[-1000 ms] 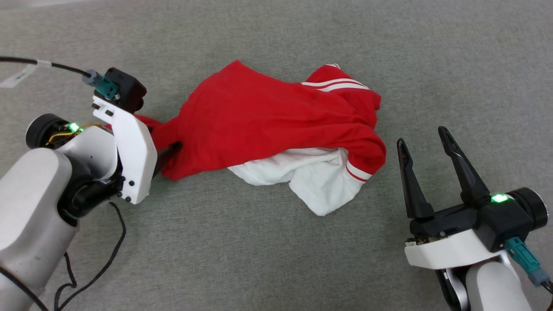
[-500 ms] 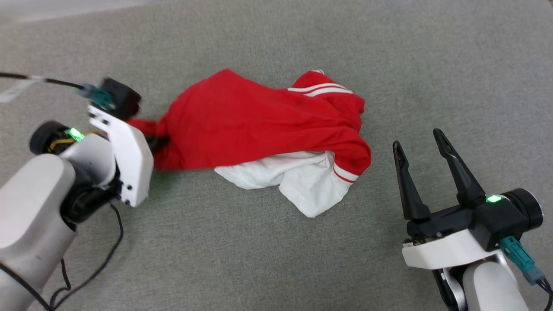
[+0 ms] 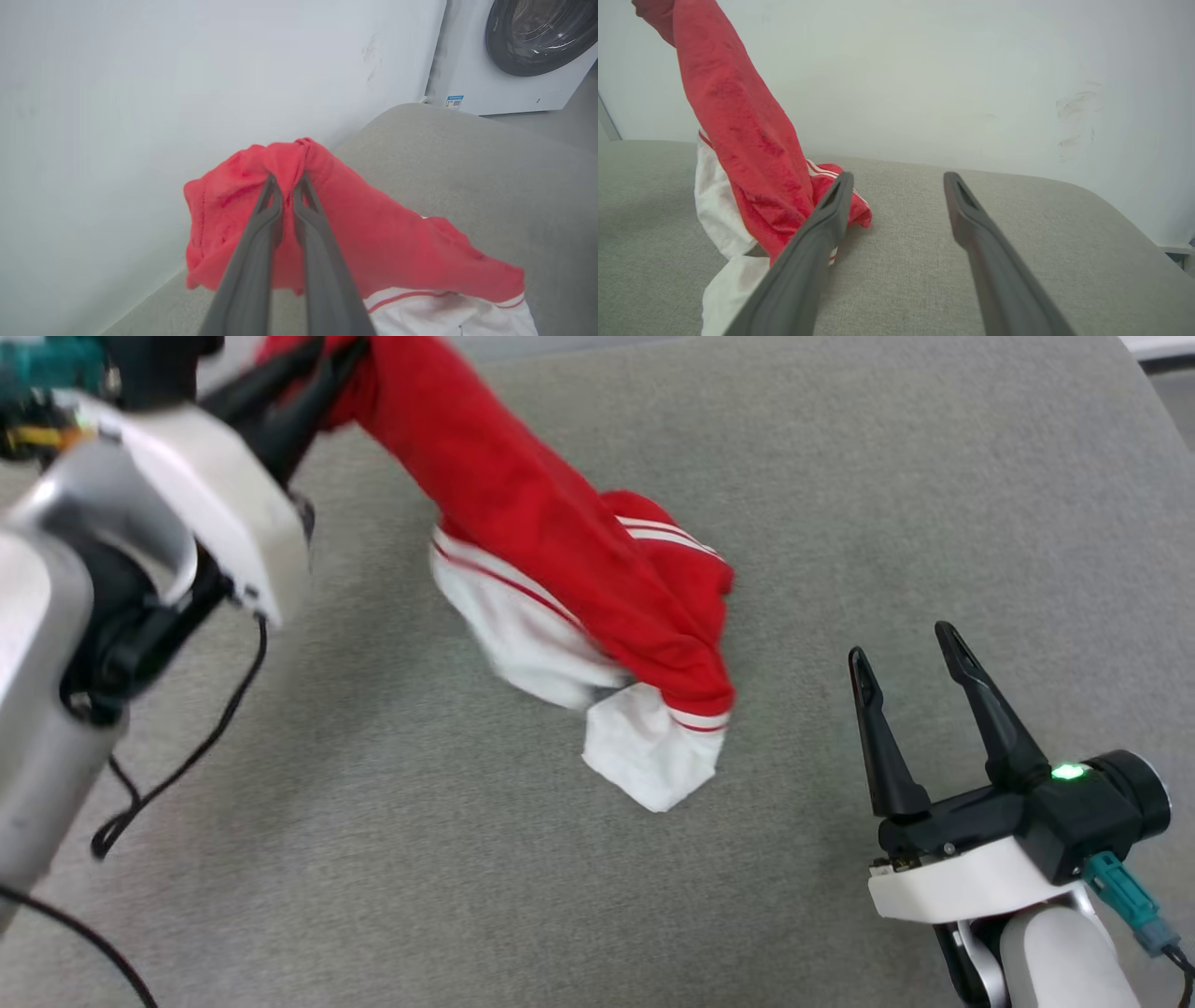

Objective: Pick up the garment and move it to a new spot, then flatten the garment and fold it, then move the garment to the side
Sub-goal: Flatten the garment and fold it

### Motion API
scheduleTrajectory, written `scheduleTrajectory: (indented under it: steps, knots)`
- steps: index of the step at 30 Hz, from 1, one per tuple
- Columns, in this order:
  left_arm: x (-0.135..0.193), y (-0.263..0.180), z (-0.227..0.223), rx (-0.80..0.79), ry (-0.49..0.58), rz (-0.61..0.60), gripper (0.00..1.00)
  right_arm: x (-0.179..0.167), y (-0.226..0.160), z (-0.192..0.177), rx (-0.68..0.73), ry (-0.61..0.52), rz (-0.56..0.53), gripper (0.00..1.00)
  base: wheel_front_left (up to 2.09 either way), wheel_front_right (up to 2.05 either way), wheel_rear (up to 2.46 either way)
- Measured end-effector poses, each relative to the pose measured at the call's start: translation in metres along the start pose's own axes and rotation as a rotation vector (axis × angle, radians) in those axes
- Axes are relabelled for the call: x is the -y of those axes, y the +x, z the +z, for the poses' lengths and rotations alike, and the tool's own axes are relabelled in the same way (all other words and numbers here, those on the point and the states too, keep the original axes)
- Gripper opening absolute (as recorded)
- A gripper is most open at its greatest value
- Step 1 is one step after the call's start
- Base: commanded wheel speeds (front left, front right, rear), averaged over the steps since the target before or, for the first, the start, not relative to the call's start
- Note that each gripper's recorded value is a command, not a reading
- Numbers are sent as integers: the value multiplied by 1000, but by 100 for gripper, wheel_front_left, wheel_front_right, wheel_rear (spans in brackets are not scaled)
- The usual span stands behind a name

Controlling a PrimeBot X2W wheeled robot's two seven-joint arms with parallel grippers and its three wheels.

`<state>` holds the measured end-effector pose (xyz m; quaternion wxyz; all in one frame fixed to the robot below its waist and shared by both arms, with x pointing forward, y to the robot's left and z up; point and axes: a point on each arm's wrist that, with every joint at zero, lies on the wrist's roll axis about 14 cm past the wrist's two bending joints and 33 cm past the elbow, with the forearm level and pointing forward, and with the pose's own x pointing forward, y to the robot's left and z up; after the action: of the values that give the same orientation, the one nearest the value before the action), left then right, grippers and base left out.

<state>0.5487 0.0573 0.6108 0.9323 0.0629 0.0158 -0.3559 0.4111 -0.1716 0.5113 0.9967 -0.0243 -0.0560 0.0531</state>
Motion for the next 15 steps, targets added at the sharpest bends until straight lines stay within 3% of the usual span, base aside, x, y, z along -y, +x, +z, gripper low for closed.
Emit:
scheduleTrajectory:
  steps: [4, 9, 12, 13, 14, 15]
  knots:
    - [-5, 29, -1, -58, 77, 13, 0, 8, -1, -3, -11, 2, -23, 100, 0, 0, 0]
    - [3, 67, -48, -258, 109, -26, 0, 20, -4, -9, -31, 8, -61, 100, 0, 0, 0]
    - [9, 90, -63, -296, 110, -45, 0, 25, -5, -12, -42, 12, -74, 100, 0, 0, 0]
    - [13, 98, -65, -293, 102, -53, 13, 26, -6, -13, -47, 15, -79, 100, 0, 0, 0]
    - [17, 107, -66, -277, 92, -61, 100, 28, -6, -15, -53, 14, -83, 100, 0, 0, 0]
    - [20, 116, -65, -252, 80, -64, 100, 29, -6, -16, -58, 16, -89, 100, 0, 0, 0]
